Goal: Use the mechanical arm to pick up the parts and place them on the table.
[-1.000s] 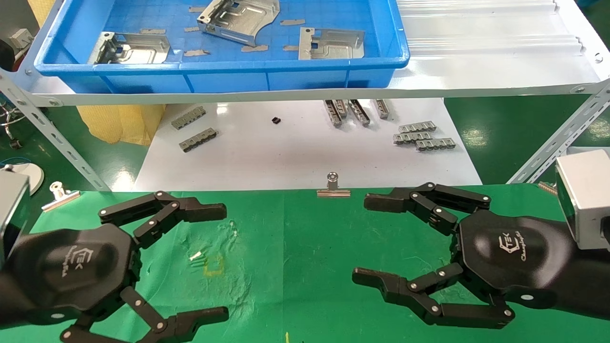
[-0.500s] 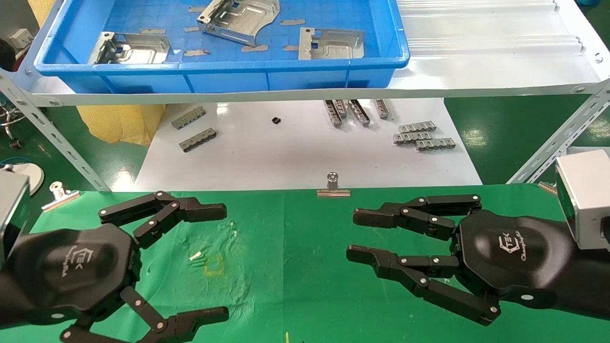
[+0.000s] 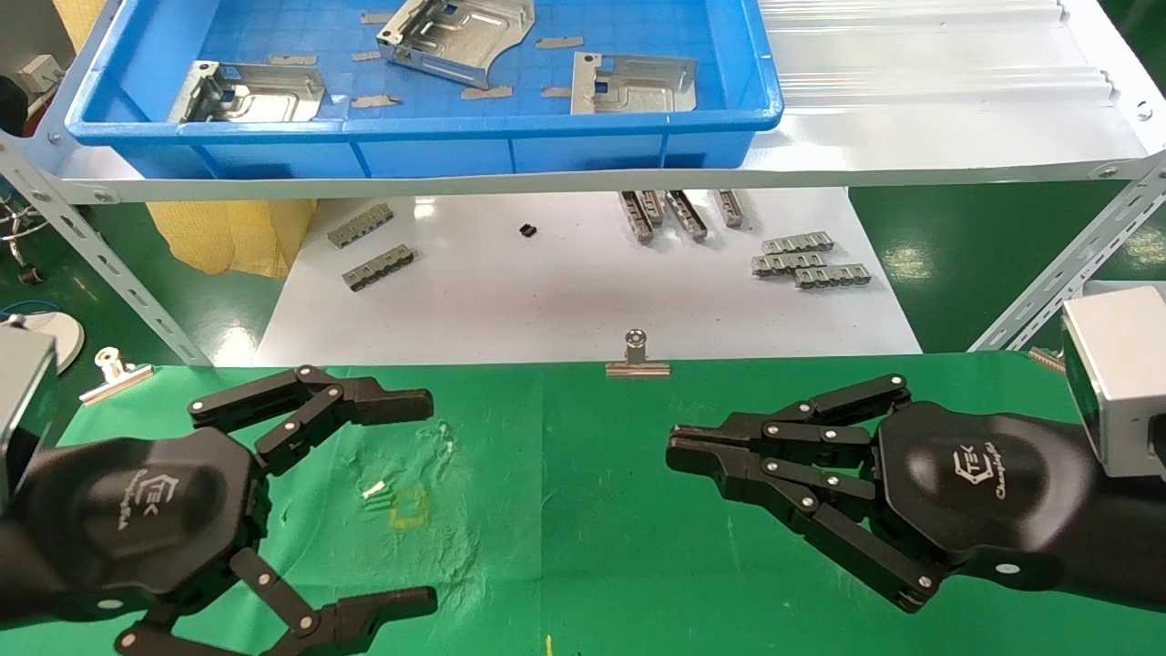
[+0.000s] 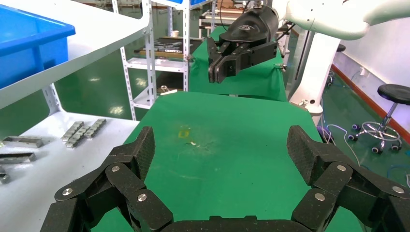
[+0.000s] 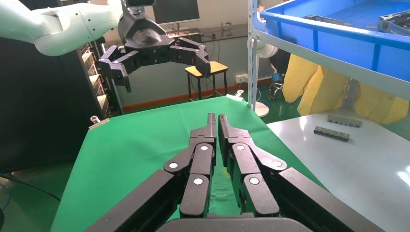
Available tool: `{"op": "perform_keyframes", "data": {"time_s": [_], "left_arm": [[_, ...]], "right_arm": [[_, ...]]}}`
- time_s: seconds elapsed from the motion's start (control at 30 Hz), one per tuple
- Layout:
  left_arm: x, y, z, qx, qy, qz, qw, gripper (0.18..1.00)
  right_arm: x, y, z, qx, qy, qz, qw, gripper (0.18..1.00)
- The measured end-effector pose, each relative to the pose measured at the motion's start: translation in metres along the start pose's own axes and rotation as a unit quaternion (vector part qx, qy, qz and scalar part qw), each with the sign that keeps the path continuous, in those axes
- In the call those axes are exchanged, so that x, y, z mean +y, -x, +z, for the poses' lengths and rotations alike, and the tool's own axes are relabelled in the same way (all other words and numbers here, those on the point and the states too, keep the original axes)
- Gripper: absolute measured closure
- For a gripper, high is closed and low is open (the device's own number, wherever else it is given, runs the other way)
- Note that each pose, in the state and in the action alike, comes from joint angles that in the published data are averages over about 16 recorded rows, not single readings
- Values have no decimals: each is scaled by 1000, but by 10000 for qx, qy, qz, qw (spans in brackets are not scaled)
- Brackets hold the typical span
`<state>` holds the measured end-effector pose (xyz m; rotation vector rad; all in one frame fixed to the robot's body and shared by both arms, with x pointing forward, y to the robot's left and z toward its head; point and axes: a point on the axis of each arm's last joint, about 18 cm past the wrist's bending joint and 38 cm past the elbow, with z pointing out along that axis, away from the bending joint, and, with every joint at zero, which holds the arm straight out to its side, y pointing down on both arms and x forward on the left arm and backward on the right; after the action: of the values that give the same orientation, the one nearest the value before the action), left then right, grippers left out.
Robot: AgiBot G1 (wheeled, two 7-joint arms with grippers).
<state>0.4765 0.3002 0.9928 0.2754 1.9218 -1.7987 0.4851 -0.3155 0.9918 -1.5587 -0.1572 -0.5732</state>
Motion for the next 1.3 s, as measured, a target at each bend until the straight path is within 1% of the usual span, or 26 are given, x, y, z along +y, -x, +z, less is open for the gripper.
{"op": "perform_keyframes", "data": {"time_s": [0.23, 0.37, 0.5, 0.6, 0.77, 0.87, 0.97, 1.13, 1.3], "left_arm": [[-1, 0, 0, -7, -5, 9, 10000, 183], [-4, 5, 0, -69, -22, 74, 9999, 183], [-12, 17, 0, -210, -34, 224, 9995, 183], [-20, 32, 1, -382, -53, 370, 9986, 183], [-37, 72, 3, -810, -99, 678, 9944, 183], [-49, 104, 6, -1138, -100, 851, 9898, 183], [-62, 141, 11, -1561, -87, 956, 9831, 183], [-80, 203, 25, -2356, 6, 991, 9668, 183], [-91, 253, 42, -3126, 213, 861, 9457, 183]], "right_arm": [[0, 0, 0, 0, 0, 0, 10000, 970], [0, 0, 0, 0, 0, 0, 10000, 982], [0, 0, 0, 0, 0, 0, 10000, 986], [0, 0, 0, 0, 0, 0, 10000, 988], [0, 0, 0, 0, 0, 0, 10000, 988], [0, 0, 0, 0, 0, 0, 10000, 988], [0, 0, 0, 0, 0, 0, 10000, 988], [0, 0, 0, 0, 0, 0, 10000, 988], [0, 0, 0, 0, 0, 0, 10000, 987]]}}
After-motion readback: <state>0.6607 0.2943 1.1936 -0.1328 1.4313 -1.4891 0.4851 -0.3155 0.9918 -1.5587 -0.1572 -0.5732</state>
